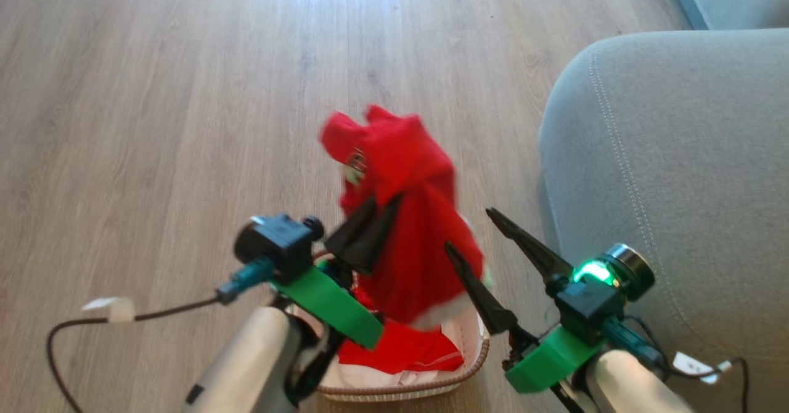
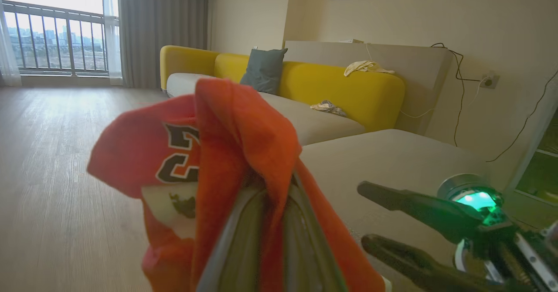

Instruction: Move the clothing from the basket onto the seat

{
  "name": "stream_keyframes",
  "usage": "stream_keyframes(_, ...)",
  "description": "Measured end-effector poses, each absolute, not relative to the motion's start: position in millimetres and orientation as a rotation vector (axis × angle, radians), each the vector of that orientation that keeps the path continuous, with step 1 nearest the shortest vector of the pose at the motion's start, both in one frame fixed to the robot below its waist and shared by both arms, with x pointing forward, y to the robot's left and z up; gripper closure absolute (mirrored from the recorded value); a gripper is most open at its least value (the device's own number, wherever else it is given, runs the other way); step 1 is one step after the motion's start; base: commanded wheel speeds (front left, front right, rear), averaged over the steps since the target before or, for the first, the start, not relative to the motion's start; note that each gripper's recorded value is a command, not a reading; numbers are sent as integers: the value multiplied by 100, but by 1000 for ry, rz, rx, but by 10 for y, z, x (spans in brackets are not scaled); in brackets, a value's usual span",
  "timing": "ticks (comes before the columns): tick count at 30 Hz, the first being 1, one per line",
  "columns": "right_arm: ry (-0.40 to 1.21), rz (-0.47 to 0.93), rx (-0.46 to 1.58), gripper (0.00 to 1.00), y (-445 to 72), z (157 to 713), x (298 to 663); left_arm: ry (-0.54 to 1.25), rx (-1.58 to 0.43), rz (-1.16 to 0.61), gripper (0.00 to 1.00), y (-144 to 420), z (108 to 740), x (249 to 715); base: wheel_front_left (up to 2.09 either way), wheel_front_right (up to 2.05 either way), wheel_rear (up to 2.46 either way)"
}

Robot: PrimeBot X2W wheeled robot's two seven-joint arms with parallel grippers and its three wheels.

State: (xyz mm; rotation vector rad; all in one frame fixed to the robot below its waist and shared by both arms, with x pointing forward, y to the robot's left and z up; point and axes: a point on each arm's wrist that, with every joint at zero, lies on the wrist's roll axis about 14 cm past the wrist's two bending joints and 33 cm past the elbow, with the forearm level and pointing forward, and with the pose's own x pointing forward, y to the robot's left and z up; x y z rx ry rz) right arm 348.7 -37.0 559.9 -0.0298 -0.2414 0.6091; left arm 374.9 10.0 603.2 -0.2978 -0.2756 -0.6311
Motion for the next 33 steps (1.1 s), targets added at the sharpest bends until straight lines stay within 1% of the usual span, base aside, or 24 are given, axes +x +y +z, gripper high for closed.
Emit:
stream_keyframes(4, -237, 642, -54, 0, -298, 5585, 3544, -249, -302, -686, 100, -42, 5970, 3628, 0, 0, 0)
stream_keyframes(9, -190, 680, -87, 0, -247, 5431, 3561, -228, -313, -727, 100, -141, 5934, 3541, 0, 0, 0)
stream_keyframes(16, -135, 782, -110, 0, -60, 5273, 3514, -234, -314, -782, 100, -260, 5996, 3474, 0, 0, 0)
stream_keyframes(27, -122, 805, -133, 0, 16, 5235, 3542, -209, -313, -830, 100, -369, 5945, 3367, 0, 0, 0)
stream_keyframes(28, -121, 806, -133, 45, 24, 5234, 3545, -208, -312, -831, 100, -370, 5940, 3366, 0, 0, 0)
stream_keyframes(29, -121, 806, -133, 100, 30, 5236, 3551, -206, -310, -832, 100, -372, 5935, 3363, 0, 0, 0)
stream_keyframes(33, -134, 796, -117, 100, 52, 5292, 3590, -206, -309, -837, 100, -379, 5941, 3364, 0, 0, 0)
